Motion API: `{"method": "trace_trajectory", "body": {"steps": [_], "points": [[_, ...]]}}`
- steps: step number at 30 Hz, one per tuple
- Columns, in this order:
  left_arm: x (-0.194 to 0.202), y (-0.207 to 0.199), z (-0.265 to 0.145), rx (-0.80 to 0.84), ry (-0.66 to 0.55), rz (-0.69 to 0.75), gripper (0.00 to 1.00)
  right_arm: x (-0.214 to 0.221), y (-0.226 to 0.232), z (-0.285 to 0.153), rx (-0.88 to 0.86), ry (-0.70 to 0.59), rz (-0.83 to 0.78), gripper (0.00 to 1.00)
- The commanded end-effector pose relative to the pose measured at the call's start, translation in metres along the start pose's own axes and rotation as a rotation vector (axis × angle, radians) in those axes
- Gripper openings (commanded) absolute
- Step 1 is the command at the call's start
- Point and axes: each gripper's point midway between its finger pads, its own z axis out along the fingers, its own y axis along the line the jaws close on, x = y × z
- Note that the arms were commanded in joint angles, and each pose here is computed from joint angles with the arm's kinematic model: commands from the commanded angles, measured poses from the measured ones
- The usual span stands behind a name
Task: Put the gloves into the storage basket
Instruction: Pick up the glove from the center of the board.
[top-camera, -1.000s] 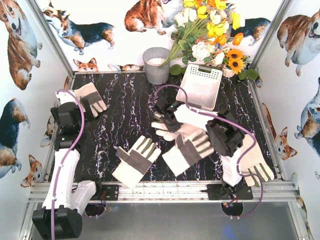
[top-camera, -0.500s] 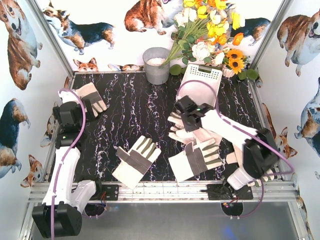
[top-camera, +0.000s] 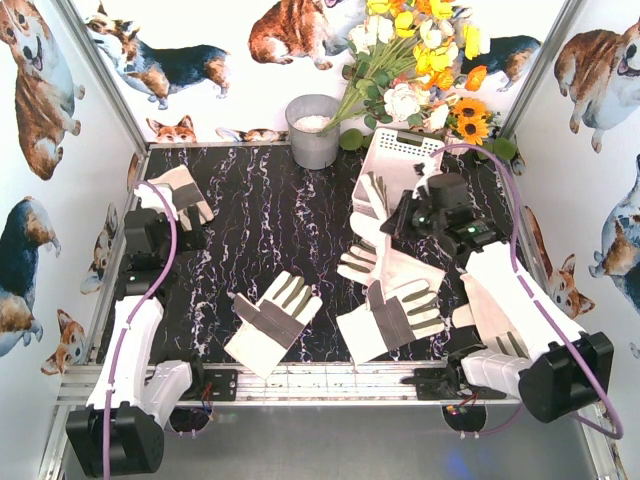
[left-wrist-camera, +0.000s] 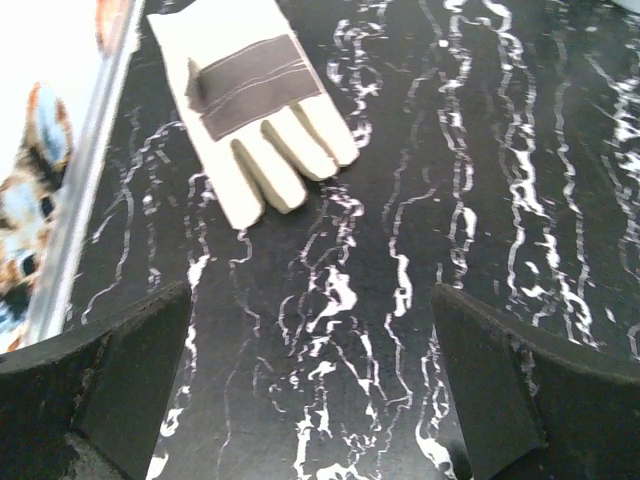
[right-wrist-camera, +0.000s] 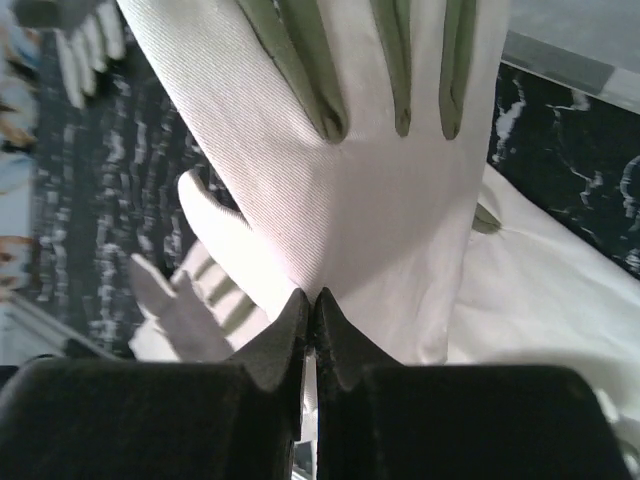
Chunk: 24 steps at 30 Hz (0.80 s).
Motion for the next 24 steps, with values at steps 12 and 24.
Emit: {"method": "trace_trajectory", "body": {"steps": [12, 24], "points": [[-0.037, -0.104, -0.011, 0.565, -0.064, -0.162, 1.00, -0.091, 0.134, -0.047, -0.816, -0.140, 0.105, 0.00], [-0.077, -0.202, -0.079, 0.957, -0.067, -0.342, 1.00, -0.102, 0.183, -0.098, -1.114, -0.107, 0.060, 0.00]]}}
